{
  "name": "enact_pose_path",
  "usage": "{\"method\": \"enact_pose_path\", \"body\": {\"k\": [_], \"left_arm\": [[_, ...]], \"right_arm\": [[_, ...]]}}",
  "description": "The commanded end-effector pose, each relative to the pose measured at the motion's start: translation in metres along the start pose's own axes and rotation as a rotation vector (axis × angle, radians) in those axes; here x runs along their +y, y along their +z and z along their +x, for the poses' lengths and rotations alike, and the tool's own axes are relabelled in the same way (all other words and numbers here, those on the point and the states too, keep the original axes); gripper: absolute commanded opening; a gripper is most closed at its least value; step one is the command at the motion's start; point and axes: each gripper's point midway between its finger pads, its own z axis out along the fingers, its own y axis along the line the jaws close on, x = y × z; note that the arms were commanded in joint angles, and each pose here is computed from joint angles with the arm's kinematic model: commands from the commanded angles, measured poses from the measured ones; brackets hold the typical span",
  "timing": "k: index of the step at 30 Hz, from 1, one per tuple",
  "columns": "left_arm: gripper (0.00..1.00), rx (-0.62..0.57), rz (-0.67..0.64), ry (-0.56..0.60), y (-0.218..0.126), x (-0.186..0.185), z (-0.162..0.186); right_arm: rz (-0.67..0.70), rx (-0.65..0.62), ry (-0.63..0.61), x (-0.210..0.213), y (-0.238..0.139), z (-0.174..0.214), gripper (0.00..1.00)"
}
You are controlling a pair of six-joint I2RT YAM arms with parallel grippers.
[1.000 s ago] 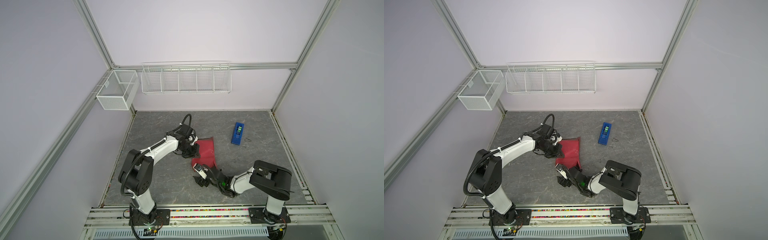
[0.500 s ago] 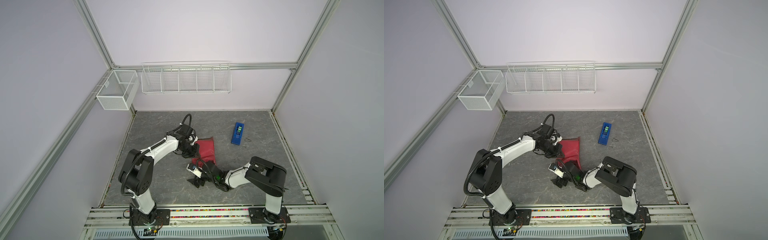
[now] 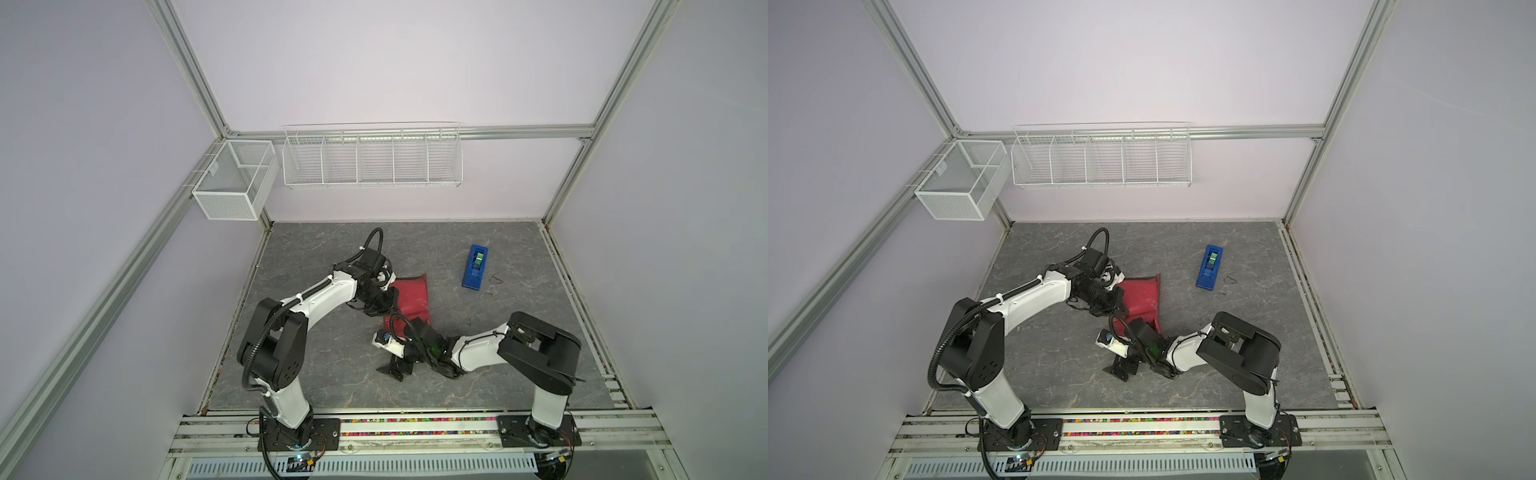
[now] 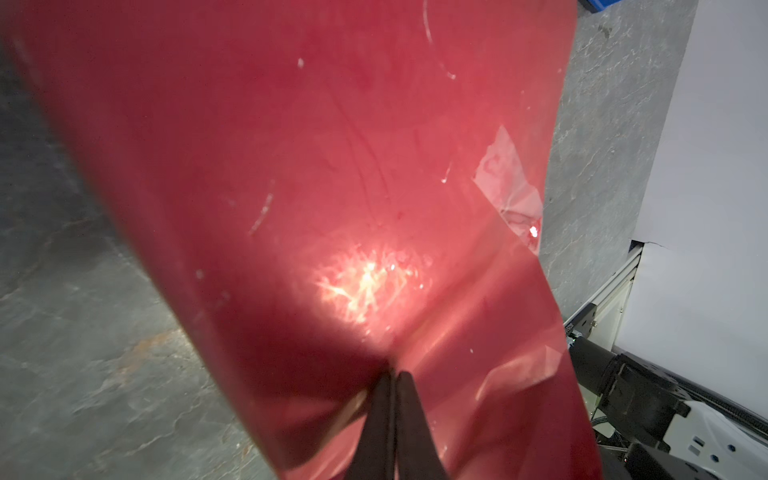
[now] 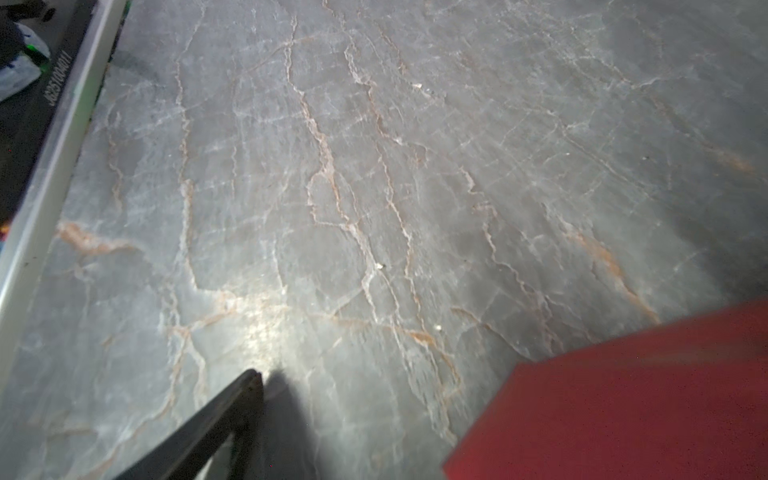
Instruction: Wrap the gift box in paper
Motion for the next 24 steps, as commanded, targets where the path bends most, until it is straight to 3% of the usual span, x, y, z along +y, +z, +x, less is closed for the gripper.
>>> {"method": "enact_pose_path", "body": {"k": [1,15,24], "left_arm": [[0.05,0.092,-0.146,-0.062,0.025,0.043,0.022],[0.05,0.069,-0.145,-0.059,0.019,0.039,0.016],[0.13,-0.052,-0.072,0.013,-0.032,-0.009,-0.01]], "right_arm": [[-0.202,0.089,-0.011,0.049,-0.007,0.018,0.97],[-0.339,0.036,-0.006,0.078,-0.041,-0.016,0.99],[-0.178,-0.085,0.138,0.05,-0.124,-0.064,0.97]]}}
